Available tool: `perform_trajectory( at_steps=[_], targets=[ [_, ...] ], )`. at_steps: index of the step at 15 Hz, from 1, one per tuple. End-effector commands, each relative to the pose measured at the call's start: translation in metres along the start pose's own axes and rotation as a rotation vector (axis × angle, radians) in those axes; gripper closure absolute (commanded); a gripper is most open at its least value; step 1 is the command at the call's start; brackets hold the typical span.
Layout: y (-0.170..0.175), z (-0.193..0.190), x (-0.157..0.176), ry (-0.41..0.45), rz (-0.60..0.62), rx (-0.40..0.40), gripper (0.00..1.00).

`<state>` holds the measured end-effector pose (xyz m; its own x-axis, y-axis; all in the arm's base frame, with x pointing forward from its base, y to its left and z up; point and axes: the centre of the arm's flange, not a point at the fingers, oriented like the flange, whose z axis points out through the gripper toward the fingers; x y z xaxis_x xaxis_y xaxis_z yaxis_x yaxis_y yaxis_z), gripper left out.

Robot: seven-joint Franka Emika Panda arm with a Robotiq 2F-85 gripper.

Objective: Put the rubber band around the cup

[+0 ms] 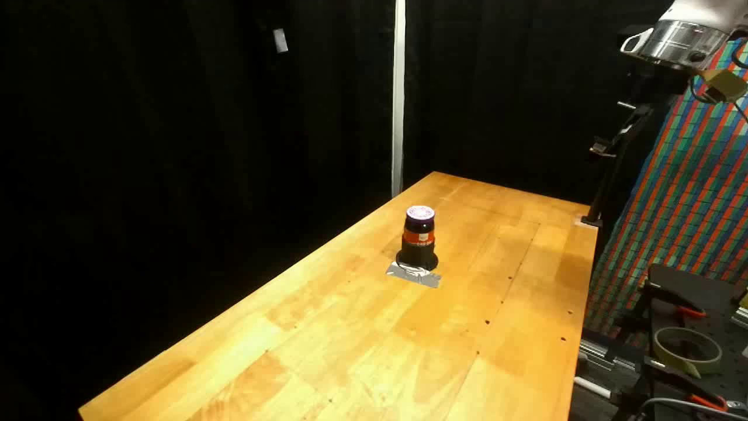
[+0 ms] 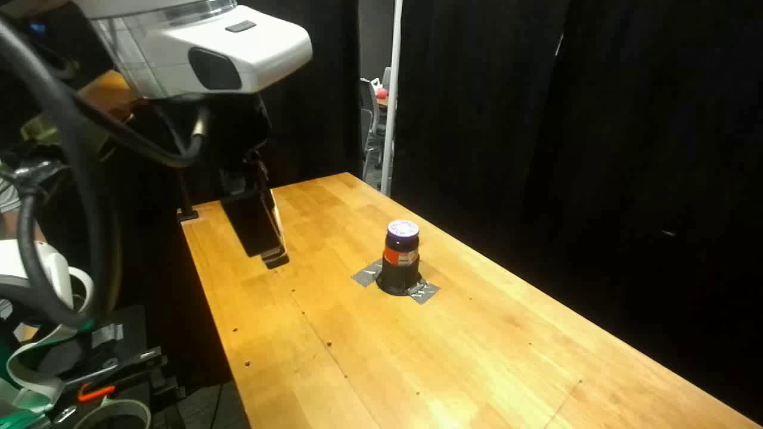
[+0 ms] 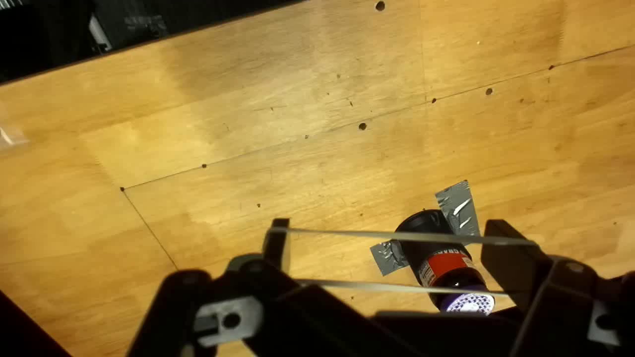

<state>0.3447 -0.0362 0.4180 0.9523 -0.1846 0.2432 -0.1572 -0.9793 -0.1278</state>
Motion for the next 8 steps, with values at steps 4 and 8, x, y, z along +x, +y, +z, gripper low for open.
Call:
perform_trajectory(
  at_steps=[4,8],
  targets=[
    [0.0,0.001,-0.001,-0.007,0.0,0.0,0.0],
    [-0.017,0.005,0.024,-0.087,-0.02,-0.026,0.0]
  ],
)
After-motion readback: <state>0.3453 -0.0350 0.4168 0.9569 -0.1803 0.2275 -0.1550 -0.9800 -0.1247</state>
